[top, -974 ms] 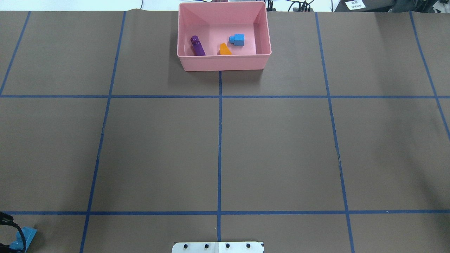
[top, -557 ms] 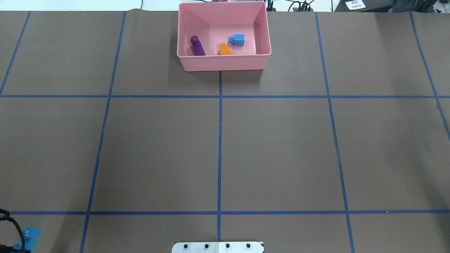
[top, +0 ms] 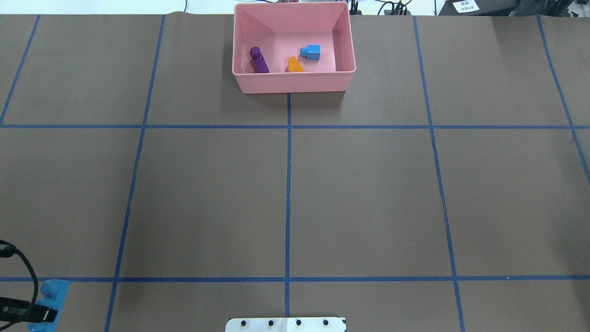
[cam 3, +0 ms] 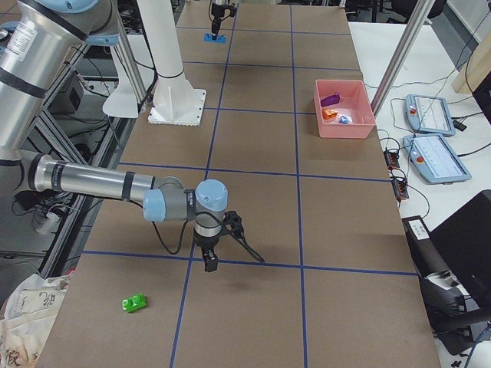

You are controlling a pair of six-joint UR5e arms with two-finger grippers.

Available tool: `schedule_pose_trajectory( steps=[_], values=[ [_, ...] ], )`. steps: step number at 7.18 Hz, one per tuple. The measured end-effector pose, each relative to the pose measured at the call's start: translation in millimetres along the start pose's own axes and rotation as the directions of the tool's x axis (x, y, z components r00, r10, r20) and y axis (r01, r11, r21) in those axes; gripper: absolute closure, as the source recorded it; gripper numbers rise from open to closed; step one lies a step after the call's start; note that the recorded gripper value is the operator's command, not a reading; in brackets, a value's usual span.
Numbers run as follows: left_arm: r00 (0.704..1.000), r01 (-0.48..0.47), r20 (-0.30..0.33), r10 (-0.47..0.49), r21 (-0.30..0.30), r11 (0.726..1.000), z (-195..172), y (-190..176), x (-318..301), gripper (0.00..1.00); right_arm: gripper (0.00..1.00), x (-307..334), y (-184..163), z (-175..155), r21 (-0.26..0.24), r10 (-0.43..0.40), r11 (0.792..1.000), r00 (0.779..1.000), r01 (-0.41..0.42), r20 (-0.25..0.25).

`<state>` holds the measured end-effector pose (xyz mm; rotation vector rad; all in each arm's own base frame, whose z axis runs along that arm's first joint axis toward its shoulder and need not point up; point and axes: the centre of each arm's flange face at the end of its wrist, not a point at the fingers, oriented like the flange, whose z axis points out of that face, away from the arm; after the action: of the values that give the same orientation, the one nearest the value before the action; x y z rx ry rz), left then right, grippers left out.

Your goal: Put all blocks into box

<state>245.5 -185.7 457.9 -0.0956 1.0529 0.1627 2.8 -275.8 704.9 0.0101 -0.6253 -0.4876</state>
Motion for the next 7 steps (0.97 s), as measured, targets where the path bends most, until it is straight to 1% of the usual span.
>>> schedule_pose_trajectory(
  steps=[1, 2, 3, 4, 5, 6, 7],
  values=[
    [1.0, 0.008, -0.018, -0.008, 0.024, 1.0, -4, -22, 13, 1.0, 0.01, 7, 30, 24, 0.029, -0.016, 0.999, 1.0, 0.016, 0.023],
    [0.999, 0.014, -0.031, -0.012, 0.046, 0.999, -14, -52, 27, 1.0, 0.01, 10, 63, 45, 0.06, -0.03, 0.998, 0.997, 0.026, 0.072],
    [0.998, 0.034, -0.046, -0.031, 0.068, 0.997, -30, -92, 45, 1.0, 0.01, 11, 97, 61, 0.082, -0.038, 0.996, 0.993, 0.029, 0.111],
    [0.997, 0.061, -0.062, -0.056, 0.097, 0.993, -45, -136, 69, 1.0, 0.01, 9, 126, 70, 0.089, -0.039, 0.996, 0.991, 0.027, 0.129],
    [0.995, 0.082, -0.074, -0.073, 0.131, 0.988, -57, -183, 97, 1.0, 0.01, 7, 146, 74, 0.083, -0.034, 0.996, 0.99, 0.023, 0.133],
    [0.992, 0.106, -0.078, -0.094, 0.162, 0.981, -66, -226, 122, 1.0, 0.01, 8, 158, 78, 0.07, -0.025, 0.997, 0.992, 0.016, 0.122],
    [0.99, 0.129, -0.076, -0.117, 0.185, 0.974, -74, -258, 134, 1.0, 0.01, 13, 165, 83, 0.052, -0.013, 0.999, 0.995, 0.008, 0.096]
  ],
)
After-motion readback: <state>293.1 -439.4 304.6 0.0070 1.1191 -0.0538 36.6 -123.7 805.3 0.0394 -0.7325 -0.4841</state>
